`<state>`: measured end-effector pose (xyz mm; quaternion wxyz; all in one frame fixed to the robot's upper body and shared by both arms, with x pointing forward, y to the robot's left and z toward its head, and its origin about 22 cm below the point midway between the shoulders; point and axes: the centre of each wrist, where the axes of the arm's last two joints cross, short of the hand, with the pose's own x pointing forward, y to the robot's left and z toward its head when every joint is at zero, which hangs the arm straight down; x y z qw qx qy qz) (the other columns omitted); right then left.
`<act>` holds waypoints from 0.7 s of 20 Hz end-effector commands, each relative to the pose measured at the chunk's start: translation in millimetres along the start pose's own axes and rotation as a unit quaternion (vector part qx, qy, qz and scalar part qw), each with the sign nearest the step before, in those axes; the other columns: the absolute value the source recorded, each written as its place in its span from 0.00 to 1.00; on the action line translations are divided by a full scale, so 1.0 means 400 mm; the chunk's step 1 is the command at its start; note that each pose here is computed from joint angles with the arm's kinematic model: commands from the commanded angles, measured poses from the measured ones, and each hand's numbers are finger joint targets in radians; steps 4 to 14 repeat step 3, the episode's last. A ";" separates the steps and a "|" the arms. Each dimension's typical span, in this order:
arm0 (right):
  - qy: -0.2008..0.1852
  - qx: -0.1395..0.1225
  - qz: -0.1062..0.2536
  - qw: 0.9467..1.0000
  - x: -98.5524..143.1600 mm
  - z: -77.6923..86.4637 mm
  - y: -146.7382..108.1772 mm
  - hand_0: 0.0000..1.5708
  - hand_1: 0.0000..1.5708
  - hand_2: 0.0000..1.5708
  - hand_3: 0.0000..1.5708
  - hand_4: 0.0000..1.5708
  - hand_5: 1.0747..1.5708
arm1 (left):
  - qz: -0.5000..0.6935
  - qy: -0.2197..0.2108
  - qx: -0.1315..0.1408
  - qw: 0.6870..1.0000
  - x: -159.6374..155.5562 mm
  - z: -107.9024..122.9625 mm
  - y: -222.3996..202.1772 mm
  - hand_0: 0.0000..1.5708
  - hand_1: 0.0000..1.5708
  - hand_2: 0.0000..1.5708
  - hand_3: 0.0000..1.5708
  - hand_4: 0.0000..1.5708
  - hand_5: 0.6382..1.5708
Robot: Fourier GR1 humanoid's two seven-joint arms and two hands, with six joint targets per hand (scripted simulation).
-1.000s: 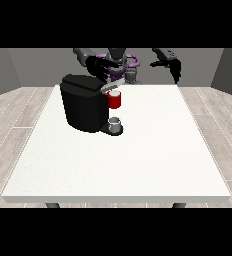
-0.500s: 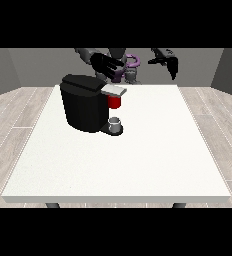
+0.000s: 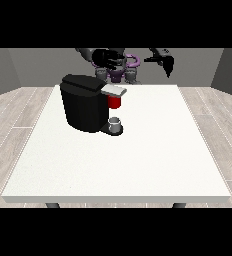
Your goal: Insert the coffee pod into the coffee machine and close the lid
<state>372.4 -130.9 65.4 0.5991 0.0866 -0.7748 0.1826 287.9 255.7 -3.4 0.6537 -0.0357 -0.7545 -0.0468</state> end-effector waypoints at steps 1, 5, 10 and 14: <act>0.007 0.002 -0.069 0.998 -0.067 0.102 0.036 0.00 0.00 0.00 0.00 0.18 1.00 | -0.003 0.034 0.044 0.998 -0.045 0.035 0.023 0.00 0.00 0.00 0.00 0.12 1.00; 0.042 -0.011 -0.084 0.996 -0.097 0.152 0.049 0.00 0.00 0.00 0.00 0.10 1.00 | -0.006 0.047 0.043 0.998 -0.038 0.049 0.094 0.00 0.00 0.00 0.00 0.12 1.00; 0.042 -0.011 -0.084 0.996 -0.097 0.152 0.049 0.00 0.00 0.00 0.00 0.10 1.00 | -0.006 0.047 0.043 0.998 -0.038 0.049 0.094 0.00 0.00 0.00 0.00 0.12 1.00; 0.042 -0.011 -0.084 0.996 -0.097 0.152 0.049 0.00 0.00 0.00 0.00 0.10 1.00 | -0.006 0.047 0.043 0.998 -0.038 0.049 0.094 0.00 0.00 0.00 0.00 0.12 1.00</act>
